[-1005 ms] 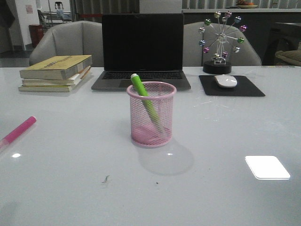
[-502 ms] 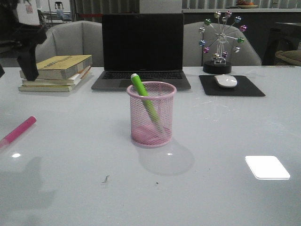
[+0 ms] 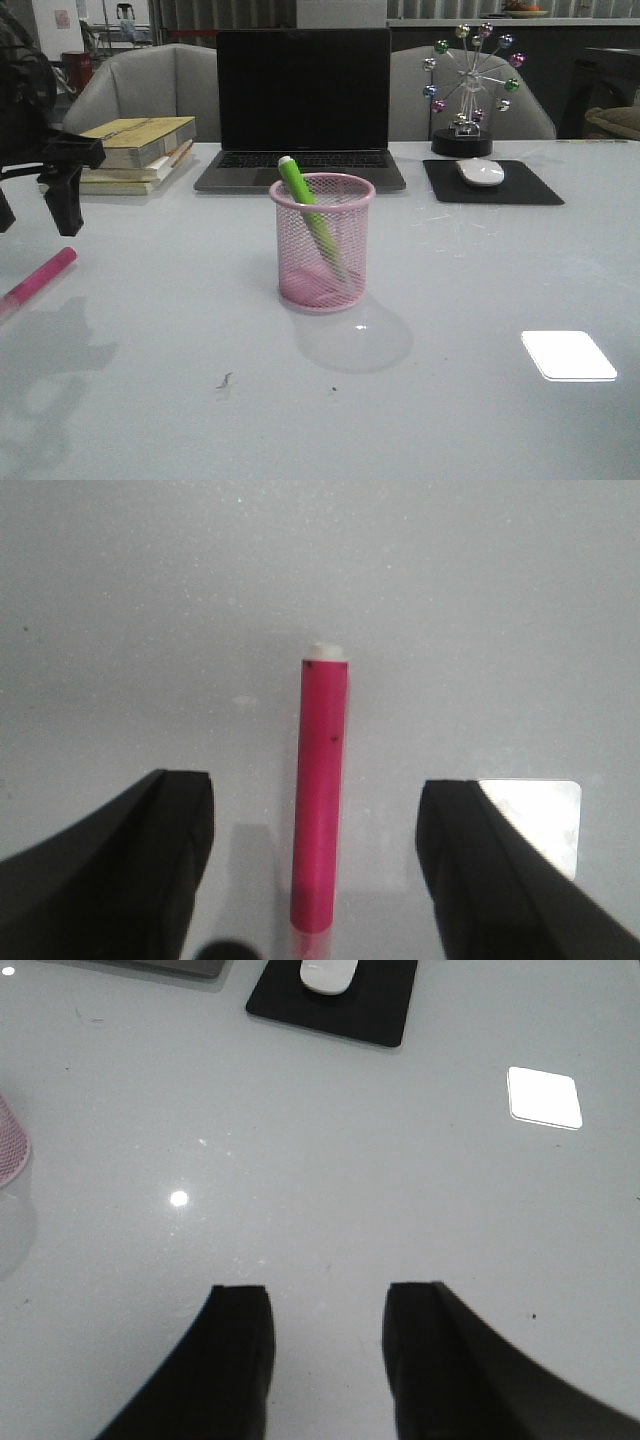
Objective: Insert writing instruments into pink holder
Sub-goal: 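Lower the left gripper onto the pink highlighter and close on it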
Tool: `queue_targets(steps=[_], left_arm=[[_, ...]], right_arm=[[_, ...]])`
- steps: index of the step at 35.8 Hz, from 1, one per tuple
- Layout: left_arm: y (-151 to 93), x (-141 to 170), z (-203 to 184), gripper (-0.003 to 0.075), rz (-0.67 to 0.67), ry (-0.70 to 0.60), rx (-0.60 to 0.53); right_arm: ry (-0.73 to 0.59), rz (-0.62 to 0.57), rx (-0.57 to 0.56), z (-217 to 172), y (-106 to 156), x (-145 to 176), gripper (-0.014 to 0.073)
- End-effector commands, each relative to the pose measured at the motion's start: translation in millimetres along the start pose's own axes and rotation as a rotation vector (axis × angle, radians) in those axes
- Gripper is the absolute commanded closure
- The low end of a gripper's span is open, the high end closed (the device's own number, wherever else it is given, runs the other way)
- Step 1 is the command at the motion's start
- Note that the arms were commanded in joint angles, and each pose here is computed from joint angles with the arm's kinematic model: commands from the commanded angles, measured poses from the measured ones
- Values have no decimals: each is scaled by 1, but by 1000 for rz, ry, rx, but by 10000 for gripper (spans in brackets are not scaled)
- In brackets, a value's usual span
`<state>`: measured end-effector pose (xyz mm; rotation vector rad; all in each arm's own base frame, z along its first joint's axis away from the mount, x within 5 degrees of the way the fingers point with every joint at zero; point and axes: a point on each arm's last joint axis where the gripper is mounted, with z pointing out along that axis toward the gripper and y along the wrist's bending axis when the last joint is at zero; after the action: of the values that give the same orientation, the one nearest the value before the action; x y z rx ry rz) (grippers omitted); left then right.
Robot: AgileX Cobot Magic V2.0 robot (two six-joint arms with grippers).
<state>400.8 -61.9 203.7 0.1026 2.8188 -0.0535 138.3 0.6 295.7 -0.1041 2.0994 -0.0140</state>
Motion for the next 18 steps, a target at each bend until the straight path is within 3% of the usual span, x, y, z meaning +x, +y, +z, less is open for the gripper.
queue_targets(steps=[1,18], left_arm=[[0,-13,-21,231,-13,-106,8],[0,-10,7,231,-13,-41,3]], right_arm=[[-99,-14,27,-6,-3,-15,202],[-98,-13,26,-6,-3,-15,202]])
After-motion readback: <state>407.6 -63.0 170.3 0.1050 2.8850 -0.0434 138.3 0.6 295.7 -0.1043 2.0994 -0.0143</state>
